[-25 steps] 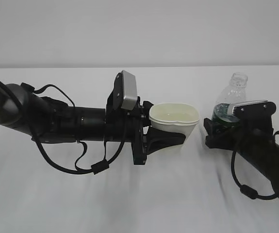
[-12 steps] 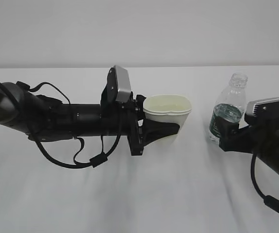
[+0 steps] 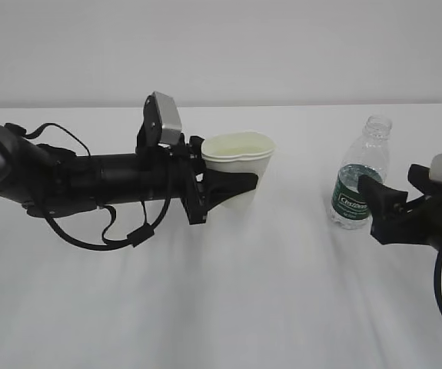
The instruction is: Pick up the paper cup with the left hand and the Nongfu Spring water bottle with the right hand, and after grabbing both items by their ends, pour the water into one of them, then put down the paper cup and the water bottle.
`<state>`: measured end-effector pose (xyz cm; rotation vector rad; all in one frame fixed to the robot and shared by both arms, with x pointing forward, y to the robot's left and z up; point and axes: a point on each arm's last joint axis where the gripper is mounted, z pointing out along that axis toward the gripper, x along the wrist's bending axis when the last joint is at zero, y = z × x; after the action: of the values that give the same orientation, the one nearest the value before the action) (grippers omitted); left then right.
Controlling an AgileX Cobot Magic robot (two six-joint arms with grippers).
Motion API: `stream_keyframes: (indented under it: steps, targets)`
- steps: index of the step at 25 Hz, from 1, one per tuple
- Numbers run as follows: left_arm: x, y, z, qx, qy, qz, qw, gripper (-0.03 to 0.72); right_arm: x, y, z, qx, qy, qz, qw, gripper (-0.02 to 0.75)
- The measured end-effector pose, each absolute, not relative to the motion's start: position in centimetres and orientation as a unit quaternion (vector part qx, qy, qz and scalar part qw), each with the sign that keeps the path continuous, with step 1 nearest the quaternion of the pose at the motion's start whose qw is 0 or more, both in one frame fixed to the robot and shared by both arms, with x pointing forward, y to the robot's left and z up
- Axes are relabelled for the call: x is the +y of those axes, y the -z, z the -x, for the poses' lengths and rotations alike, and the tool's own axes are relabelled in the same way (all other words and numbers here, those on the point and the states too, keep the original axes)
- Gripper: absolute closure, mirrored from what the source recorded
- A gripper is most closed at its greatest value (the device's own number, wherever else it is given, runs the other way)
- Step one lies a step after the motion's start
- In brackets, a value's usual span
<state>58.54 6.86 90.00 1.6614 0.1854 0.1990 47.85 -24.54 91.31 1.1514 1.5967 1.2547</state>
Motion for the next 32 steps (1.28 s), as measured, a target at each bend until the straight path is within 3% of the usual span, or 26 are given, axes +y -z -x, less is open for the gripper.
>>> stream_keyframes:
  steps: [16, 32]
  targets:
    - [13.1, -90.0, -62.0, 0.149, -0.146, -0.724, 0.658, 0.307, -24.3, -91.0, -46.2, 0.652, -0.496, -0.439, 0.369, 0.15]
    - [18.8, -87.7, -61.9, 0.249, -0.22, -0.706, 0.625, 0.307, -24.3, -91.0, -46.1, 0.651, -0.497, -0.439, 0.369, 0.15]
